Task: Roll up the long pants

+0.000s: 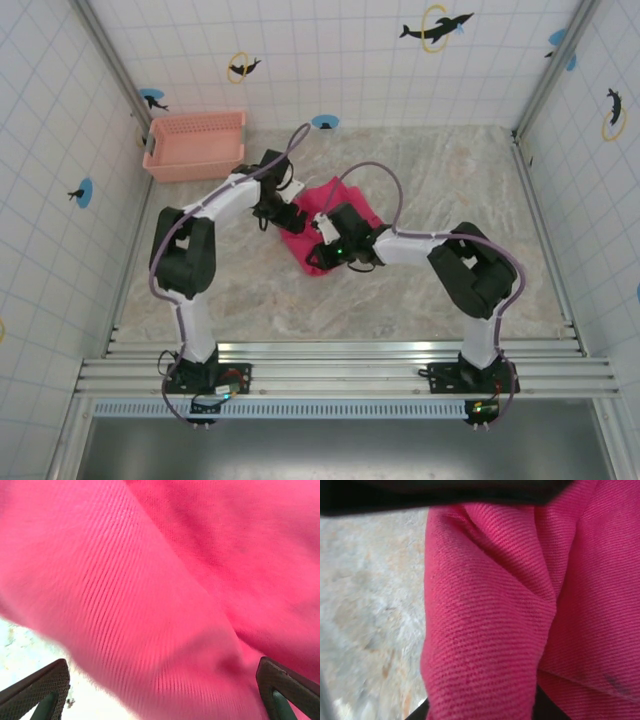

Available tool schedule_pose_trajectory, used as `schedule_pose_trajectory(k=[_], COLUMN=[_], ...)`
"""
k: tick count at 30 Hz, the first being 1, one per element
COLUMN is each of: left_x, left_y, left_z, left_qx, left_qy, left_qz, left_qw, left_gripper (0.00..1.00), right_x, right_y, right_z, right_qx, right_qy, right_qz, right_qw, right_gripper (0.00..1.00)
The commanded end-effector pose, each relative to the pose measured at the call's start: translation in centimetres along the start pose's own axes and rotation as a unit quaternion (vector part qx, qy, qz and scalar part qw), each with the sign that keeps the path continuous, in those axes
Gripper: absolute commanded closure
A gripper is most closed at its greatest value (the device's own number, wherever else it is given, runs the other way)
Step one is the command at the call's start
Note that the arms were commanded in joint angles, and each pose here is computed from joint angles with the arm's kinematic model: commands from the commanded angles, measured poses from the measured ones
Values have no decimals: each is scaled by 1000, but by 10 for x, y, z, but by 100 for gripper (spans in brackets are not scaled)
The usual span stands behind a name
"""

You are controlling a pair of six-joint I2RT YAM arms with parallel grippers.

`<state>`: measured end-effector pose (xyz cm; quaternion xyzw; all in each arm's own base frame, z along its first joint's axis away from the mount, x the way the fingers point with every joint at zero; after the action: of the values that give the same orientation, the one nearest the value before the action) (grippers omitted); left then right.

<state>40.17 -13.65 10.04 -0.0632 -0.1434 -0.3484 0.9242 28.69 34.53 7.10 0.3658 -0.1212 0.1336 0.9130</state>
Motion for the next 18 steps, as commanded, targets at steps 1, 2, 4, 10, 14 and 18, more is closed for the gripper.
schedule_pose_trajectory(k=[1,2,4,10,14,18], left_x=[3,-1,-8,-29,-41,-37], left_y=[-6,-6,-6,-1,-1,-9], left_z=[26,31,39,69,70,67], left_qx=[-10,-5,7,68,75,72], left_qy=[-36,-30,-16,1,26,28], left_qz=[-38,-42,-57,-60,-61,-73], left_qw=[999,999,998,996,995,994], left_gripper=[3,3,3,3,3,3], right_x=[-34,-36,-36,-41,-57,-67], right_y=[-11,-9,-5,-14,-27,-40], right_z=[16,24,35,51,56,62], right_qx=[25,23,34,97,119,126], right_qy=[150,179,209,237,254,257], right_qz=[-50,-49,-55,-128,-166,-192], right_qw=[987,982,976,958,945,939], right_gripper=[83,83,83,82,82,82])
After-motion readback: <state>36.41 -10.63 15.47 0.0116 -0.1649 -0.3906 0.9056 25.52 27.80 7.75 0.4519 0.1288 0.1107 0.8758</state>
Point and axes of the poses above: each hand's point on the last joint's axis, 136 mm out from that joint toward the fingers, its own z axis back along the fingers, its own y axis along the line the jaws close on, x = y × z, the point moved 3 cm from there along z, back along the fingers, and after that the axes turned 15 degrees about -z, right-handed, at the moved point
